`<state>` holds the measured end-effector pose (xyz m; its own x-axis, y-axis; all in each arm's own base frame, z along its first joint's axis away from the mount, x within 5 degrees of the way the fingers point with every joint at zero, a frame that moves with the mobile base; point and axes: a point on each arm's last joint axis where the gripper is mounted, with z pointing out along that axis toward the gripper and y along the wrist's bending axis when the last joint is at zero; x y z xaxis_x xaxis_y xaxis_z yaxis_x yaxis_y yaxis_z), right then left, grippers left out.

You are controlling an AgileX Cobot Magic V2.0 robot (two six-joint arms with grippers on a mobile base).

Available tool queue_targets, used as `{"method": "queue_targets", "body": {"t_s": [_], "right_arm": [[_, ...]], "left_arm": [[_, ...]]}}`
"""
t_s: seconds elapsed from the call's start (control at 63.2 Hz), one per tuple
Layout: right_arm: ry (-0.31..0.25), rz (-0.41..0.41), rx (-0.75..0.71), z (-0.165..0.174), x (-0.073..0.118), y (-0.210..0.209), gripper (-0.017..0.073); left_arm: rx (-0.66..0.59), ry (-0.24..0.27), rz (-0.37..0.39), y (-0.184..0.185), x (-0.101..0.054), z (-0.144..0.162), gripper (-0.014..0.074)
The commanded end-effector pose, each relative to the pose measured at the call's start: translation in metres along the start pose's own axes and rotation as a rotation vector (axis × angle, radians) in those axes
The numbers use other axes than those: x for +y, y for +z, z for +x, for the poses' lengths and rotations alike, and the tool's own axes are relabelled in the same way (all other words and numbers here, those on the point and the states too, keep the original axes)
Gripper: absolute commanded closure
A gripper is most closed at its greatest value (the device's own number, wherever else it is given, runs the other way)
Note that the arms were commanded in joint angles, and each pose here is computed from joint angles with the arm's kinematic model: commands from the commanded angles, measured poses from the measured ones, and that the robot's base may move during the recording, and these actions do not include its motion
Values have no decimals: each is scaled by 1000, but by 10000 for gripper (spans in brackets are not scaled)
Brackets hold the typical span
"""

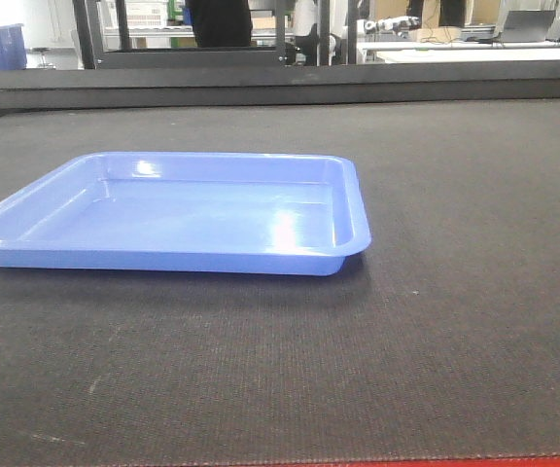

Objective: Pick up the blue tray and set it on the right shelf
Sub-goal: 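Lower both grippers toward the light blue tray's side rims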

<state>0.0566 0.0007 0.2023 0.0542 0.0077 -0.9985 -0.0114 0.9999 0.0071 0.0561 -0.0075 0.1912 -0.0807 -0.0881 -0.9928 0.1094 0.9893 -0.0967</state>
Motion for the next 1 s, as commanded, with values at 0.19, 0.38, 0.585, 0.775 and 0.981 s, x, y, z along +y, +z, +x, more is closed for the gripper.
{"method": "queue_targets", "body": {"t_s": [0.19, 0.38, 0.585, 0.775, 0.981], "right_arm": [[-4, 12, -126, -17, -1, -3, 539], [-4, 12, -126, -17, -1, -3, 539], [-4, 19, -162, -20, -2, -3, 539], [-4, 26, -201, -24, -2, -4, 539], [27, 37, -393, -74, -3, -15, 539]], "left_arm": [[-75, 0, -3, 0, 1, 1, 642], [-80, 0, -3, 0, 1, 0, 642], [-110, 0, -6, 0, 2, -2, 642], [-190, 0, -14, -1, 2, -10, 642], [-369, 6, -12, -11, -2, -67, 642]]}}
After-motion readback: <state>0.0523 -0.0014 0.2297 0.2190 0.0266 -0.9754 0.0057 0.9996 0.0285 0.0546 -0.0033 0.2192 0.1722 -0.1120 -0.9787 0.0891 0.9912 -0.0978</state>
